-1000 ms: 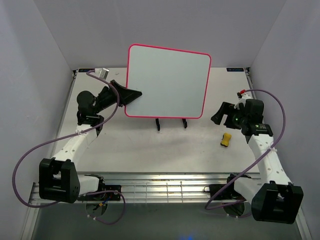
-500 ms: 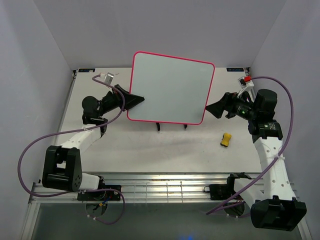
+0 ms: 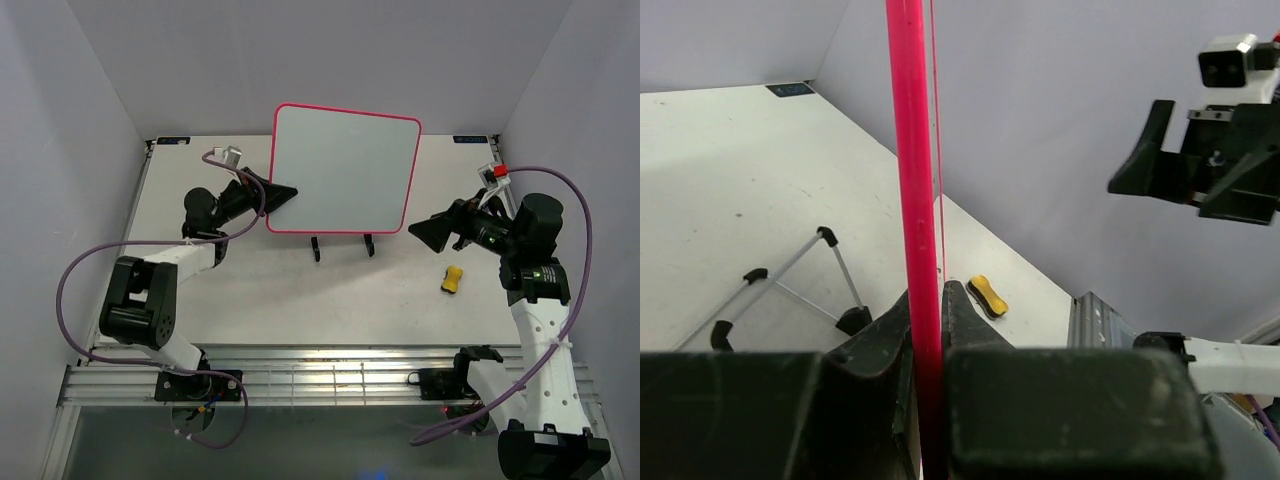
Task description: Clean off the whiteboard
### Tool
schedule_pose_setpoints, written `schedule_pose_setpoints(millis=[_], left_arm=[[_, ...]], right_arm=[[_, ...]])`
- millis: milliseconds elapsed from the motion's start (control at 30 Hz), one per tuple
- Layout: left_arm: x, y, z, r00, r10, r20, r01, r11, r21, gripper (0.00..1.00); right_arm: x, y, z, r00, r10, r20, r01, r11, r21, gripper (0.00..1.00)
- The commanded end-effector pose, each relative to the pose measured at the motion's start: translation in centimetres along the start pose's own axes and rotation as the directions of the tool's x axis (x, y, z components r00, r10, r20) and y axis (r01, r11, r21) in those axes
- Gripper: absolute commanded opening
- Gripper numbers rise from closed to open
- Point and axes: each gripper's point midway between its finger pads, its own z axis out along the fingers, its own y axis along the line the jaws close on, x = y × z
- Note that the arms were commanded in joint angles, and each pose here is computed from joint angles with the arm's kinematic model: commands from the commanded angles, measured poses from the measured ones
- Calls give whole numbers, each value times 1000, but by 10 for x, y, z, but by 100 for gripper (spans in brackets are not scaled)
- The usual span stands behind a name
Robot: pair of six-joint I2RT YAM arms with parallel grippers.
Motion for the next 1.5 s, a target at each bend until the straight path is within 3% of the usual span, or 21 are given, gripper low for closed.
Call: schedule_pose_setpoints(millis=[0, 300, 667, 1067, 1467], left_arm=[[-48, -15, 14, 969, 177, 170, -192, 979, 71, 0], [-32, 11, 28, 967, 220, 131, -238, 962, 137, 0], [-2, 51, 35, 975, 216, 48, -220, 969, 111, 0], [29, 84, 24, 972, 231, -37, -229, 972, 53, 0], [53, 110, 2, 941, 331, -74, -322, 939, 118, 0]], right_arm=[[8, 16, -6, 1000, 1, -4, -1, 998, -61, 96], [24, 29, -21, 998, -45, -32, 43, 998, -55, 96], [23, 38, -21, 998, -52, -39, 48, 994, -99, 98], [25, 40, -20, 997, -66, -42, 61, 992, -115, 98], [23, 49, -21, 996, -80, -38, 74, 986, -151, 98]])
